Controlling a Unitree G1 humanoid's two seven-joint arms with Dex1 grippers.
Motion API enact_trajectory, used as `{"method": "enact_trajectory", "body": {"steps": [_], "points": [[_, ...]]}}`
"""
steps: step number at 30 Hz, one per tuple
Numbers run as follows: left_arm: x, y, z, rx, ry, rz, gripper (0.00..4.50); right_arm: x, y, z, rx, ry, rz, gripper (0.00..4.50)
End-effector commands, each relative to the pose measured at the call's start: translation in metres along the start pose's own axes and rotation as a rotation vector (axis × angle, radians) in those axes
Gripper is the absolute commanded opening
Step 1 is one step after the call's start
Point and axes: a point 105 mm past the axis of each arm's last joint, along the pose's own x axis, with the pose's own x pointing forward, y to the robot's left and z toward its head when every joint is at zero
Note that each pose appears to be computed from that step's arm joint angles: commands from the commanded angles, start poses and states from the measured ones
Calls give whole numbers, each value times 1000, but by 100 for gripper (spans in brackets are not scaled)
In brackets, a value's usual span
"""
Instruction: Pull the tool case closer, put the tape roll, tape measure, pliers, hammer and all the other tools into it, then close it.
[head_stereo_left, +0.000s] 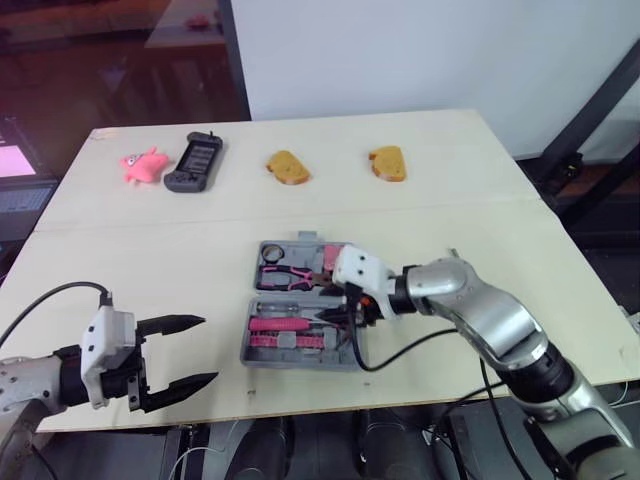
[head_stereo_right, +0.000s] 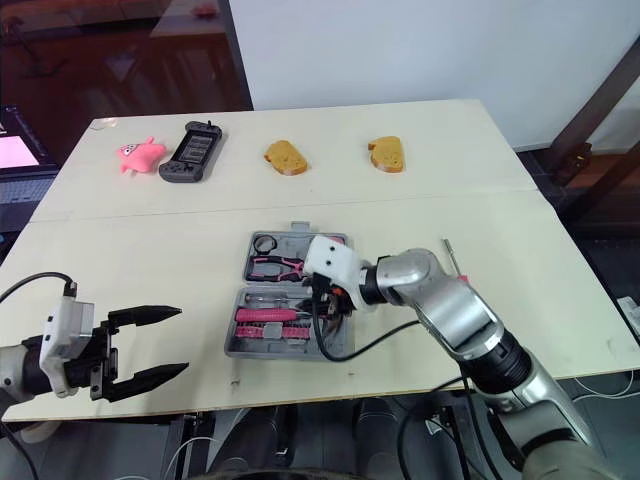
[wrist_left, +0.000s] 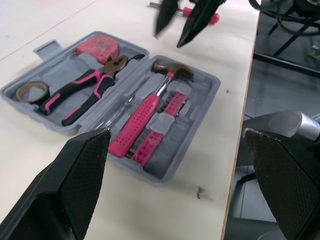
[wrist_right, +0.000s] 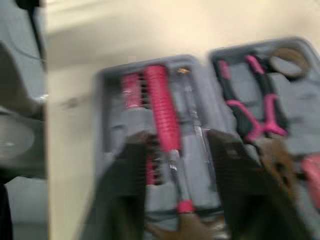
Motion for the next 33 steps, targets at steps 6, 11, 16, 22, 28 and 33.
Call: {"method": "enact_trajectory", "body": {"steps": [6,11,16,22,28,33], "points": [[-1,-2,4,21,-8,-7,450,33,-15,0,-55,-9,-42,7],[-4,-4,5,14,-10,8,450,47,-17,-8,-50,22,-37,7],[-5,-5,4,13,-4,21,450,54,-11,-12,-34,40,-18,7],[-5,-5,3,15,-5,28,450,59,-8,-15,31,25,5,7],[-3,-7,3,10,7,9,450,63,-4,-19,75,30,38,7],[-4,-4,12,9,-27,18,450,70,-2,-48,146,105,36,7]]}}
